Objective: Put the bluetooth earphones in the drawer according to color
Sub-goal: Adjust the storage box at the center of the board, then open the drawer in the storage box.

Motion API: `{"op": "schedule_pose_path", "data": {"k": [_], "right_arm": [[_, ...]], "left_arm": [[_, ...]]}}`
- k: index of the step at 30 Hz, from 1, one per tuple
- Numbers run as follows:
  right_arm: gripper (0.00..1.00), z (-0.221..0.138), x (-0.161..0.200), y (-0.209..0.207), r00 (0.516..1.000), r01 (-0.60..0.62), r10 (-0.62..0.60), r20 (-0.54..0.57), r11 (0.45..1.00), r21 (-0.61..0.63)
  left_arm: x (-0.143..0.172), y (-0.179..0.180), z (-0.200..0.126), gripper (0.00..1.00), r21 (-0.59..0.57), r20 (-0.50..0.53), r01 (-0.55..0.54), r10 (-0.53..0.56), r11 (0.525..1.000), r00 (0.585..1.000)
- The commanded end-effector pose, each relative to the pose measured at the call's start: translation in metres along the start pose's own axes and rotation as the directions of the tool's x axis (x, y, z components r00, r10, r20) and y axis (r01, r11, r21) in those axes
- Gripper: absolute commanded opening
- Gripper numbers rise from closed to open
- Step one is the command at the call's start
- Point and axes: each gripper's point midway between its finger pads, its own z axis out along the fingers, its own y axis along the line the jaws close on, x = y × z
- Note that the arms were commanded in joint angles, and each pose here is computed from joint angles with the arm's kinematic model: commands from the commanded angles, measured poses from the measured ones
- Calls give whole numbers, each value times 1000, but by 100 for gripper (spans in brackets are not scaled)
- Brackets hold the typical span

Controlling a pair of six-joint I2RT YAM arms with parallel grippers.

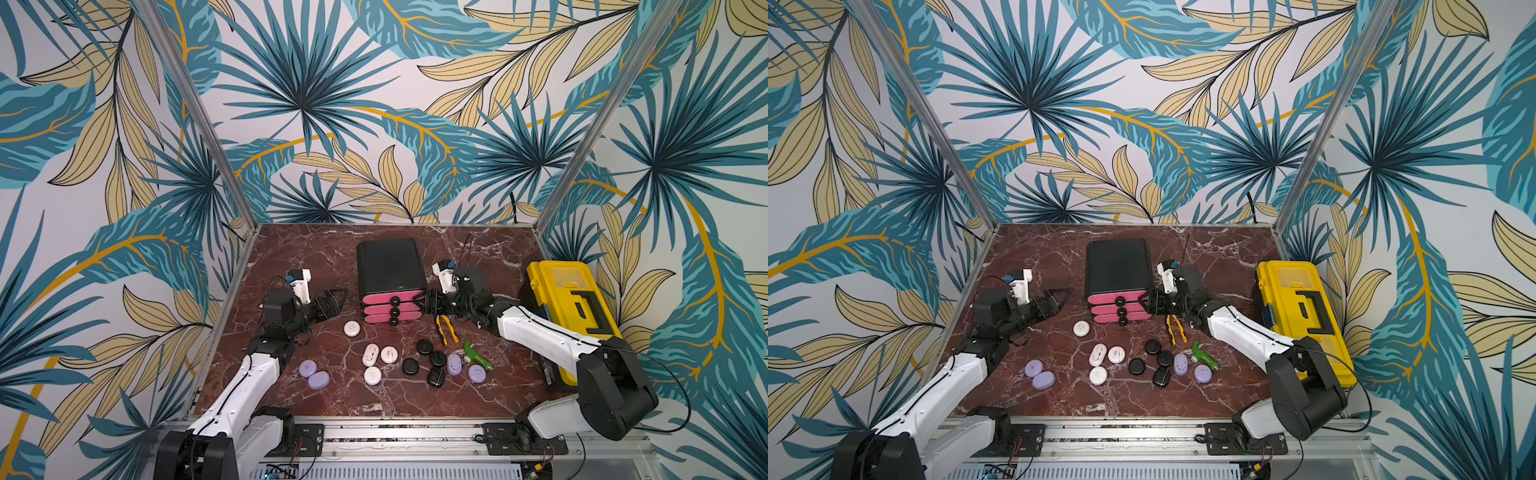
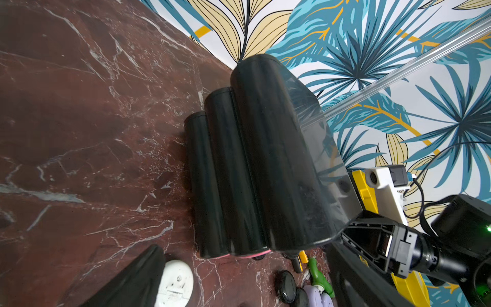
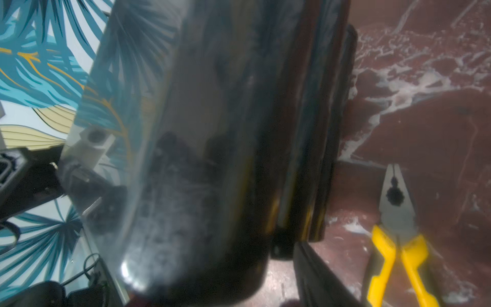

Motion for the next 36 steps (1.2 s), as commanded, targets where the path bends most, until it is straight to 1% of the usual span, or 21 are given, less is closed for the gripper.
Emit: {"op": "schedule_pose_path", "data": {"k": [1,6,9,11,13,15,17,18,22,25,28,32,36], "right_arm": [[61,11,-17,1,1000,11,-11,25,1000,17],[59,33,-35,5,1000,9,-9,14,1000,11],[59,44,-45,4,1000,9,-9,6,1000,25],[59,49,-52,-1,1000,11,-11,-2,997,70],[60,49,-60,-8,1000,17,-18,4,991,130],[60,47,-66,-16,1000,17,-20,14,982,188],[61,45,-74,-25,999,15,-24,35,970,242],[61,43,-71,-30,1000,9,-14,19,964,266],[63,43,-79,-41,1000,-20,13,25,953,302],[63,44,-84,-44,999,-46,41,22,956,290],[63,41,-84,-39,998,-58,55,19,962,266],[64,31,-77,-23,998,-65,65,6,979,191],[66,21,-66,1,998,-51,54,-21,993,105]], "left_arm": [[-21,-21,-3,100,53,52,-34,31,998,998],[-28,-15,-3,100,27,99,-4,1,1000,995],[-30,-15,6,100,41,76,6,-9,999,997],[-28,-14,14,100,27,18,-5,5,1000,1000],[-27,-11,20,100,24,-2,0,0,1000,1000],[-29,-9,24,100,31,12,24,-25,999,1000],[-32,-10,28,100,63,38,59,-62,996,997],[-35,-11,30,100,77,48,71,-75,994,996],[-42,-19,39,100,127,58,92,-100,988,993],[-45,-30,49,100,156,41,79,-87,985,995],[-42,-50,62,100,208,0,59,-60,976,998],[-30,-71,76,100,259,-47,46,-35,965,998],[-20,-80,89,100,277,-81,44,-22,960,996]]}}
